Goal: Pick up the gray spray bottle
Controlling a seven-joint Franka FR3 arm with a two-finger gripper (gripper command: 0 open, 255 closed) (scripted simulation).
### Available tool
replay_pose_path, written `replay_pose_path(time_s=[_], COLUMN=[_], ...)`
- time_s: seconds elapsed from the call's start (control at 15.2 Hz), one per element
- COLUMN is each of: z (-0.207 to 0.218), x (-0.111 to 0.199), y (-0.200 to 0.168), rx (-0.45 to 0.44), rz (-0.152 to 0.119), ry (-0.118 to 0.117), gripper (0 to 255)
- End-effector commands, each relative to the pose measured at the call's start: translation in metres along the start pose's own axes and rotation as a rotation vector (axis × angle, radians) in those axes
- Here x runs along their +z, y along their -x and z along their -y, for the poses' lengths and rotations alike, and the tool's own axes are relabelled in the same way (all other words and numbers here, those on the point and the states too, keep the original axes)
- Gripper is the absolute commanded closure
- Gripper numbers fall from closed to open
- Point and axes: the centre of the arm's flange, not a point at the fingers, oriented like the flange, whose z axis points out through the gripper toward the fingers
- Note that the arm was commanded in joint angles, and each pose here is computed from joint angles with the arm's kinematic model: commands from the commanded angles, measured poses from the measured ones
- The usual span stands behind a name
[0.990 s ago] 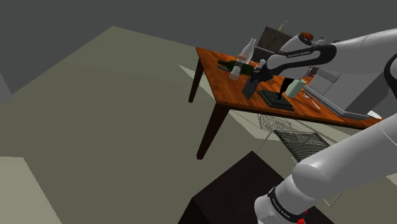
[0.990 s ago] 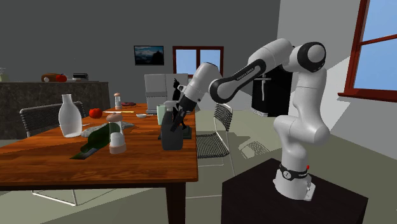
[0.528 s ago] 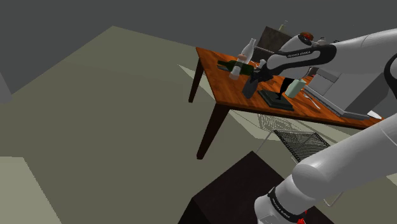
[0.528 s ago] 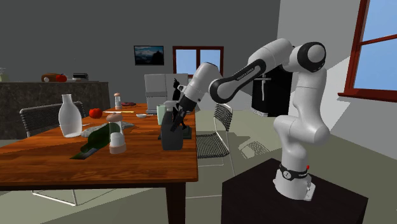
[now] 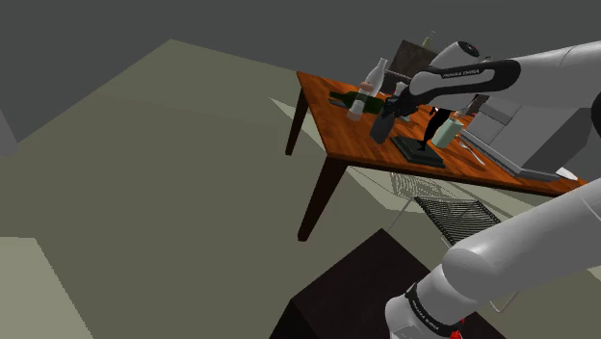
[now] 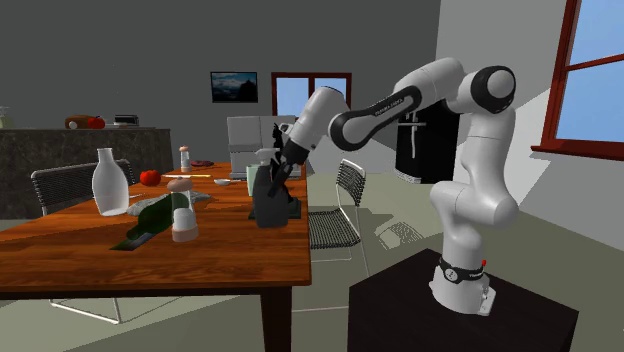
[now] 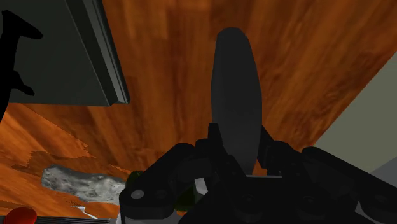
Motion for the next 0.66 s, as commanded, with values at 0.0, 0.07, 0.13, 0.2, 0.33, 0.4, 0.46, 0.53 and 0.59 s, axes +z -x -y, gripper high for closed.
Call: replay_pose_path(time_s=[0.0,0.07,0.13,0.2,0.33,0.4,0.46,0.53,0.59], z=[-0.001,-0.001,-0.001,-0.001,-0.001,-0.001,-0.001,-0.001,-0.001], x=[-0.009,-0.013,-0.018,-0.022,-0.031,-0.036,-0.04,-0.041,-0.041], y=[-0.006,-0.009,-0.011,-0.014,-0.02,-0.022,-0.025,-0.025,-0.025], rx=[0.0,0.0,0.0,0.0,0.0,0.0,0.0,0.0,0.0], rz=[0.0,0.0,0.0,0.0,0.0,0.0,0.0,0.0,0.0], ry=[0.0,0.0,0.0,0.0,0.0,0.0,0.0,0.0,0.0], gripper=[255,255,255,255,255,255,255,255,255])
